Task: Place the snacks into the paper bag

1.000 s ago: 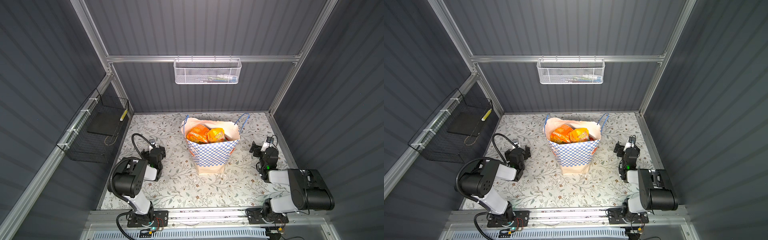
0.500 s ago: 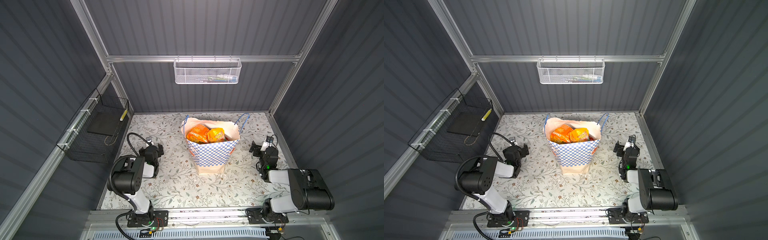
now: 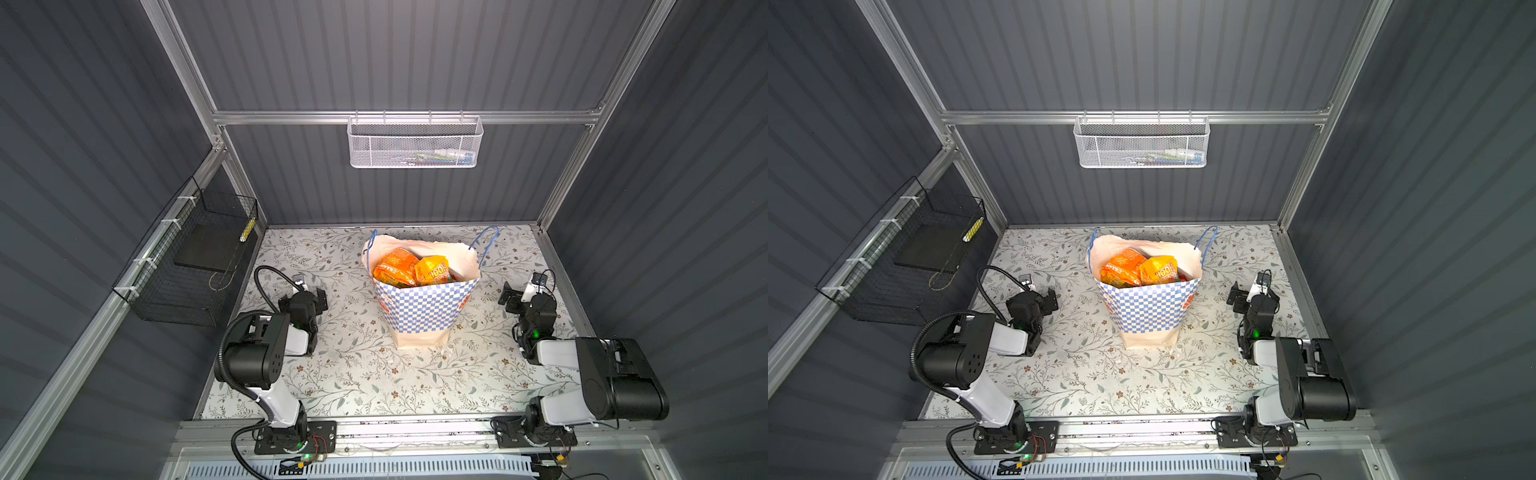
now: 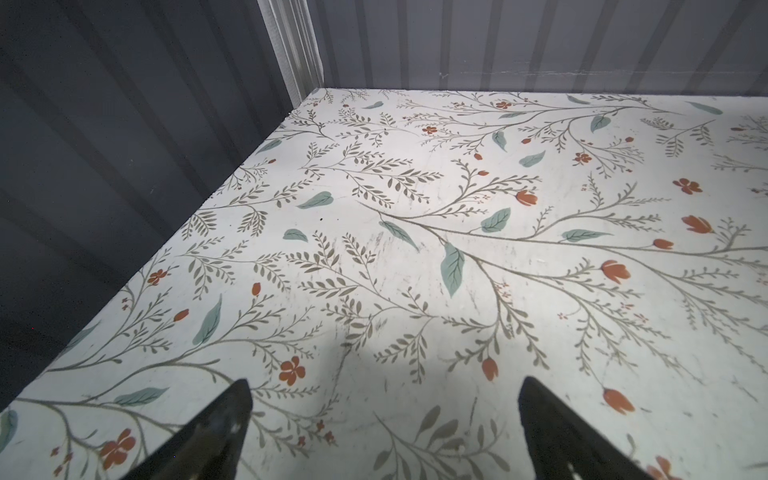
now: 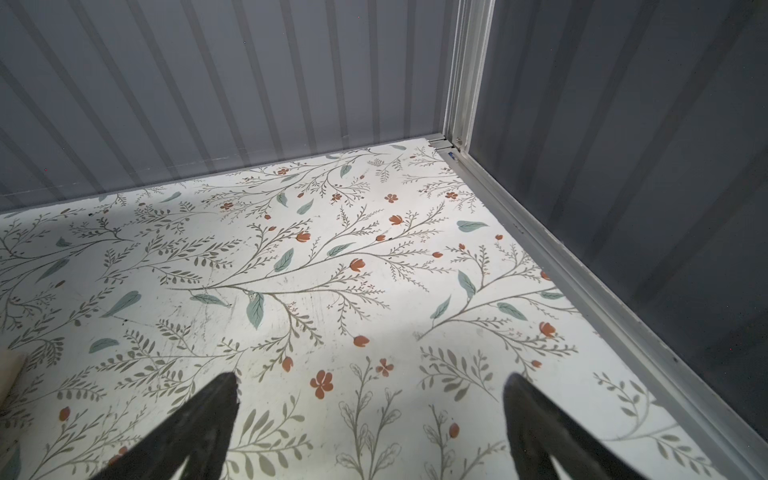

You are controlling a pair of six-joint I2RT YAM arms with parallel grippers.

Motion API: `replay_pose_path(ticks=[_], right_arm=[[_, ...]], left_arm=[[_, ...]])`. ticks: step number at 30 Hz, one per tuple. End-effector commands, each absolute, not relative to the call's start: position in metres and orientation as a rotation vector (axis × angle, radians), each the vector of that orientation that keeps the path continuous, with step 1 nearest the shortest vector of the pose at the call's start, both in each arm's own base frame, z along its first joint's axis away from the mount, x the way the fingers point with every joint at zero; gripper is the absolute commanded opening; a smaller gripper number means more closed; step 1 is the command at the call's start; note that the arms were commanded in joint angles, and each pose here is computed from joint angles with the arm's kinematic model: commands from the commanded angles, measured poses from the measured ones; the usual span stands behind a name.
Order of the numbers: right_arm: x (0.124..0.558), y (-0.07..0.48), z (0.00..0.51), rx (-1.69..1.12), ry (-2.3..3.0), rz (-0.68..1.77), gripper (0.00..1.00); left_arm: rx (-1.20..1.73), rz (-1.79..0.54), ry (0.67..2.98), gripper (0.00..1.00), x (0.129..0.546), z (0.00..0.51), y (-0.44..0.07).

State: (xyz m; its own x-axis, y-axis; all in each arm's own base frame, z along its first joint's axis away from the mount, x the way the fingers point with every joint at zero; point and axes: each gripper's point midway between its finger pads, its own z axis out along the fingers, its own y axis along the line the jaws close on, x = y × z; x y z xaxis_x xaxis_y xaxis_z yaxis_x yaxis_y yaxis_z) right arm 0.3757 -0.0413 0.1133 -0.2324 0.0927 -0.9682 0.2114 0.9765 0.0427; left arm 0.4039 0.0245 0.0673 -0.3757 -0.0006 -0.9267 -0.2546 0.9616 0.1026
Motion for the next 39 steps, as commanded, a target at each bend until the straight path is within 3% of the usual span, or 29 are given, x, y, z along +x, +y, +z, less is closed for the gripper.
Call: replay_pose_path(ticks=[1, 32, 39], right_arm=[[0.381, -0.041, 0.121, 0.213, 1.783, -0.110, 0.99], [0.381, -0.041, 0.122, 0.214, 1.782, -0.109, 0.99], [0.381, -0.041, 0.122, 0.213, 1.782, -0.110, 0.99]], left_arm=[[-0.184, 0.261, 1.934, 1.00, 0.410, 0.070, 0.022], [-0.169, 0.271, 1.936, 1.00, 0.410, 0.070, 0.019], [-0.042, 0.184, 1.962, 1.00, 0.415, 0.067, -0.001]])
